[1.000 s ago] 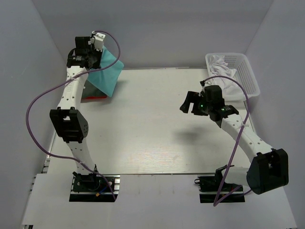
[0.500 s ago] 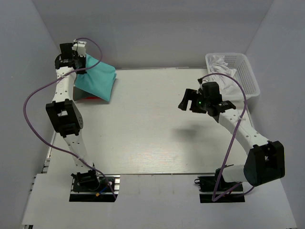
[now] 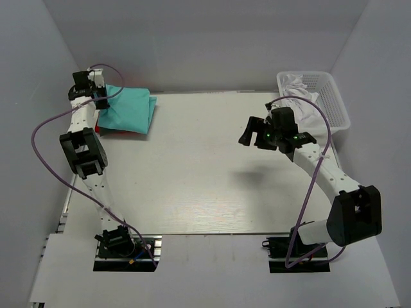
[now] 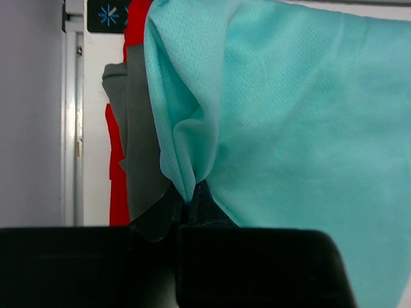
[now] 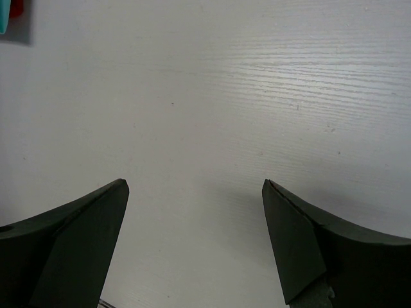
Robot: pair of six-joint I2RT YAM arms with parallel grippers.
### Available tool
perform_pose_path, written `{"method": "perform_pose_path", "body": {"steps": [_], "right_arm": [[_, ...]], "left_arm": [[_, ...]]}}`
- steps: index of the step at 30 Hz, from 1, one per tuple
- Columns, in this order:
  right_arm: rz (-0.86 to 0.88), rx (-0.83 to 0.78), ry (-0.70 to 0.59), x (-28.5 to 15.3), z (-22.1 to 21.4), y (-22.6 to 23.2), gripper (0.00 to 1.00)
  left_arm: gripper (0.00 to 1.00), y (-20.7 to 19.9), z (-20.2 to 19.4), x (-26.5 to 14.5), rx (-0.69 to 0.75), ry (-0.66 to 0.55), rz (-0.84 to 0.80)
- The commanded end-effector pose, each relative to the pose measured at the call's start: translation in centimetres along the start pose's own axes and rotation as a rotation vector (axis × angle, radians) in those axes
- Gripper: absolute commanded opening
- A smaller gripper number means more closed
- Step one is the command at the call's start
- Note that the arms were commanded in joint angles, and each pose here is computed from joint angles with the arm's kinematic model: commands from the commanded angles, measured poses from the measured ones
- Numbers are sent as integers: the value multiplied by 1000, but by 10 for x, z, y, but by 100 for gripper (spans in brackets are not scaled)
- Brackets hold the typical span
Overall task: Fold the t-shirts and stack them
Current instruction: Put the neatly folded tshirt into the corner of the board with the left arm
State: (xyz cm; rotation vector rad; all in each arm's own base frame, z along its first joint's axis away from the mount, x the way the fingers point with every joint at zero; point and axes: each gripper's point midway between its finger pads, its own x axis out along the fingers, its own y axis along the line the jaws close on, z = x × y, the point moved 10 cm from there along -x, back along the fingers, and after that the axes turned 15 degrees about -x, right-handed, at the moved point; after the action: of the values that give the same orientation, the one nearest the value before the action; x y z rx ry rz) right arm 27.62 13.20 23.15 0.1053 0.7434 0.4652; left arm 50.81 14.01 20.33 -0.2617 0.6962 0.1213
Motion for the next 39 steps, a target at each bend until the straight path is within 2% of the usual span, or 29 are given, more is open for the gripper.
{"method": "perform_pose_path", "body": {"steps": [1,7,8,9,10,11,19,24,27,31,33,35,39], "right_arm": [[9,6,-34,-3,15,2,90],[27,16,-21,1,14,3,90],[31,16,-19,0,14,4,90],[32,17,-14,1,13,4,90],[33,19,-11,2,14,4,90],[36,21,-12,1,13,4,90],[73,9,-21,0,14,7,90],[98,-6,-40,-4,12,9,90],[107,-18,-50,-7,9,10,90],[109,-16,-45,-6,4,8,90],[112,-21,-45,-6,5,9,90],[115,-26,-36,-3,5,8,90],[122,-25,-26,-1,5,8,90]], "left_arm": [[0,5,18,-9,-47,-73,-4],[0,26,8,8,-158,-55,44],[9,27,8,8,-170,-58,65],[45,28,8,8,-182,-61,80],[64,29,8,7,-201,-67,112],[99,30,7,7,-212,-62,129],[99,24,32,-32,-356,-155,245],[99,16,25,-41,-410,-141,272],[99,10,27,-44,-340,-170,170],[99,0,31,-42,-300,-113,22],[99,-4,27,-41,-283,-110,16],[98,-8,30,-43,-266,-165,-41],[100,0,35,-41,-278,-209,4]]}}
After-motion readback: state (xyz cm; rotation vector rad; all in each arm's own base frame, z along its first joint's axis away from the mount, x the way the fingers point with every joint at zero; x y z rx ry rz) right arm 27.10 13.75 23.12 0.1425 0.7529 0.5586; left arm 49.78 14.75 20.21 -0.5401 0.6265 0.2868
